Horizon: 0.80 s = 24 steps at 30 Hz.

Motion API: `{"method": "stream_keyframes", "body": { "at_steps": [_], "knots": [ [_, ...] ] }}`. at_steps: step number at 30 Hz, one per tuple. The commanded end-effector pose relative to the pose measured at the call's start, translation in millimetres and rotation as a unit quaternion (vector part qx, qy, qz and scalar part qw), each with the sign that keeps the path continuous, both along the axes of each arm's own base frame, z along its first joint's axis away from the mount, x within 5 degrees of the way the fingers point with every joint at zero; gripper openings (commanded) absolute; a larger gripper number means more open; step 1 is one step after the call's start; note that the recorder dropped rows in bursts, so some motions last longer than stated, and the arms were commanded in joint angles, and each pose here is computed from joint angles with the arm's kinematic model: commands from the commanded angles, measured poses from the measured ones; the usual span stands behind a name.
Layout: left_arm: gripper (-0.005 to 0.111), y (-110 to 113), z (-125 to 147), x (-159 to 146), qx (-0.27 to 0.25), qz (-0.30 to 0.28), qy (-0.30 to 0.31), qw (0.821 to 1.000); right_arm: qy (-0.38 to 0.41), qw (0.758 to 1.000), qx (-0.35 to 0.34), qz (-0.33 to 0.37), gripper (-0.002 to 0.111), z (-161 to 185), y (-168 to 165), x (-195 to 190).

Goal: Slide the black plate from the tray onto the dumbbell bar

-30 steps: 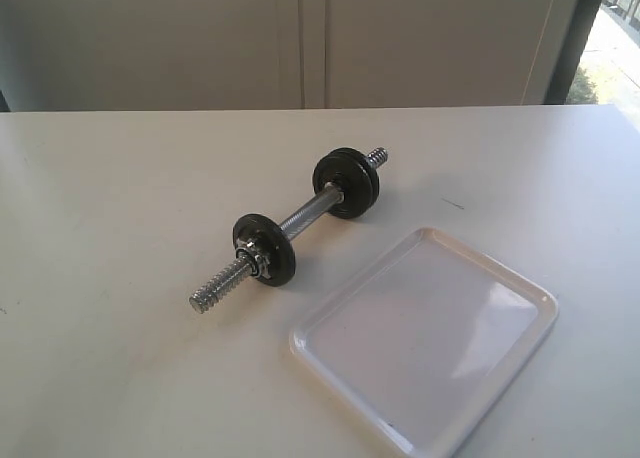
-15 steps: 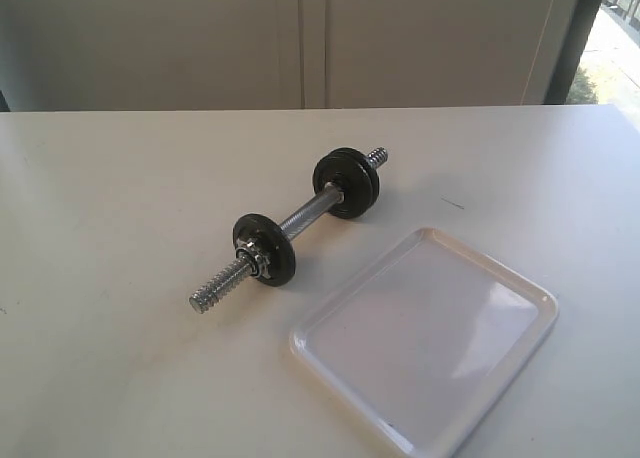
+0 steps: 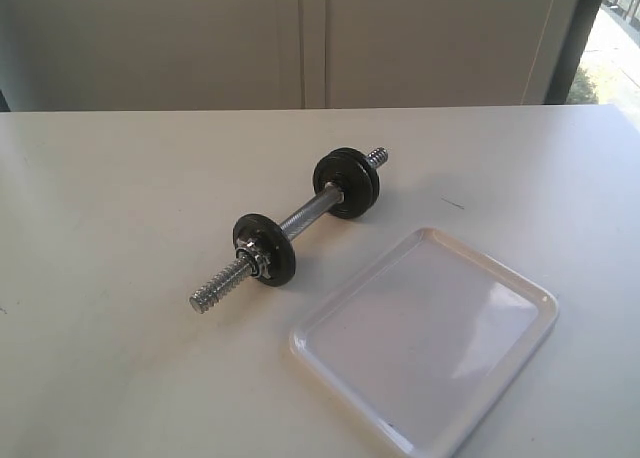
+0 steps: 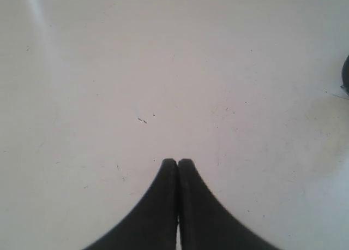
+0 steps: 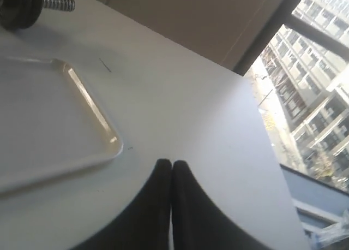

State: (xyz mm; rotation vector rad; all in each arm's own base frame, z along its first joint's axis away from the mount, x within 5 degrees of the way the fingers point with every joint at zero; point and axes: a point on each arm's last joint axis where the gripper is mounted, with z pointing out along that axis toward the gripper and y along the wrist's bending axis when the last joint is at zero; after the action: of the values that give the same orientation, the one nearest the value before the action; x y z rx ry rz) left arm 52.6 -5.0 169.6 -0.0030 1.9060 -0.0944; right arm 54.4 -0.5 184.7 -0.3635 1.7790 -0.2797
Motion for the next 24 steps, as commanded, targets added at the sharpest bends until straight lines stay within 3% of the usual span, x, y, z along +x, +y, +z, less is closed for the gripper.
{"method": "stream_keyframes", "body": {
  "at_steps": [1, 12, 24],
  "knots": [
    [0.000, -0.3, -0.6, -0.2, -0.004, 0.000, -0.001, 1.000, -0.009, 0.996, 0.082, -0.022, 0.000, 0.9, -0.4, -0.1],
    [0.000, -0.3, -0.6, -0.2, -0.004, 0.000, -0.001, 1.000, -0.004, 0.981, 0.192, -0.032, 0.000, 0.7, 1.5, -0.1],
    [0.000, -0.3, -0.6, -0.2, -0.004, 0.000, -0.001, 1.000, -0.005, 0.977, 0.210, -0.035, 0.000, 0.8, 1.7, -0.1]
  ]
}}
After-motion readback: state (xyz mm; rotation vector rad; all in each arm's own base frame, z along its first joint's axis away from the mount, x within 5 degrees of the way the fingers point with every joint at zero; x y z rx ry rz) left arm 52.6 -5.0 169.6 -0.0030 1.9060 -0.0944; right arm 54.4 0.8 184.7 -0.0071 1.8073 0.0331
